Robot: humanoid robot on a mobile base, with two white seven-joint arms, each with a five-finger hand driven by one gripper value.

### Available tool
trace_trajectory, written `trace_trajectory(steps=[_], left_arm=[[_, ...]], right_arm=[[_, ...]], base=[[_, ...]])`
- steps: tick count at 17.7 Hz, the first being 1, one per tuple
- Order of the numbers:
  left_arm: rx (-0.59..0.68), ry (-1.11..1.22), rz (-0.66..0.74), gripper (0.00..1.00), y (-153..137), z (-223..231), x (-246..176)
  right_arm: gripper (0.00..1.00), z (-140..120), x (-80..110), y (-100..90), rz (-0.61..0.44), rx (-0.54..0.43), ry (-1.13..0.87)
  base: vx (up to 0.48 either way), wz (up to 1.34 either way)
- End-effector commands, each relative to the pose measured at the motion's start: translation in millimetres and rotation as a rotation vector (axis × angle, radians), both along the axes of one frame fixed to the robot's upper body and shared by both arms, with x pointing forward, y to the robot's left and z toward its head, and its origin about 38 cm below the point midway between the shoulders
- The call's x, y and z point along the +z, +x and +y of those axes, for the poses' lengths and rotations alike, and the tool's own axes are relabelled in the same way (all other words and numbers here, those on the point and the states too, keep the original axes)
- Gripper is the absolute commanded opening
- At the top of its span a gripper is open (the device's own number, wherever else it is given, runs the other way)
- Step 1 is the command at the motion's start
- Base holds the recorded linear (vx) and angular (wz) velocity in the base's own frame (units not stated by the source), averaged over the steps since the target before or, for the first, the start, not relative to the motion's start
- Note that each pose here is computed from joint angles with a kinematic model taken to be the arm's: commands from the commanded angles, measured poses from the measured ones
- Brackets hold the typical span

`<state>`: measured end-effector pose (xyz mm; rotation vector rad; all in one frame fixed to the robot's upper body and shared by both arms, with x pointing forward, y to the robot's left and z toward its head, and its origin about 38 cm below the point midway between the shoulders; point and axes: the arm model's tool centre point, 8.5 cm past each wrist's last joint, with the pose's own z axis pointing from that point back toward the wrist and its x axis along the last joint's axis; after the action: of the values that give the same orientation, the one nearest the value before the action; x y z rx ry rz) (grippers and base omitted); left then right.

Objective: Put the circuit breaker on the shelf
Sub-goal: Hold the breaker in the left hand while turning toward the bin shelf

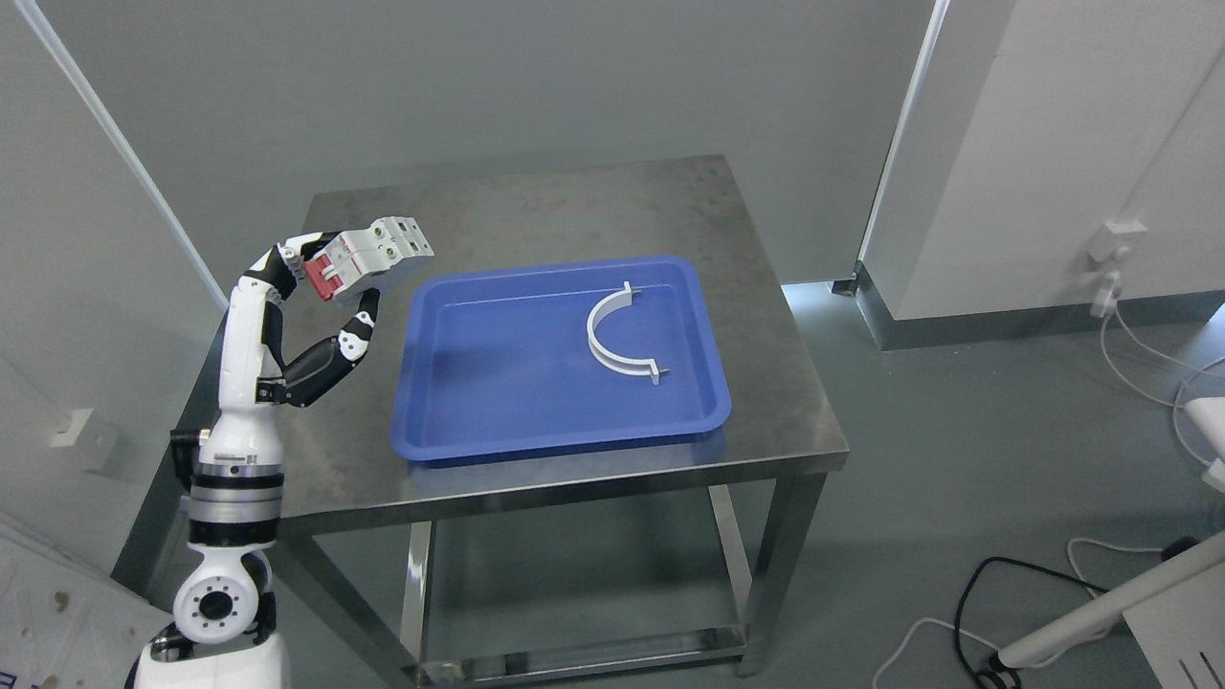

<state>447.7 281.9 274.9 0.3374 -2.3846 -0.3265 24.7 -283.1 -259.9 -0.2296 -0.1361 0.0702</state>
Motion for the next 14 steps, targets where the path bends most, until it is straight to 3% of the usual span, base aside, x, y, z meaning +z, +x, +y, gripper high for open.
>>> trace_trajectory(steps=[1, 14], left_arm=[[0.036, -0.022, -0.044, 0.14, -18.7, 17.5, 7.2], [0.012, -0.006, -0.031, 0.14, -16.7, 11.9, 6.1]], right_arm=[[1.00, -10.1, 0.5, -5.9, 0.060, 0.015, -0.021], [1.00, -10.1, 0.5, -5.9, 0.060, 0.015, -0.021]], base=[[-0.203, 0.03], [-0.169, -0.11]])
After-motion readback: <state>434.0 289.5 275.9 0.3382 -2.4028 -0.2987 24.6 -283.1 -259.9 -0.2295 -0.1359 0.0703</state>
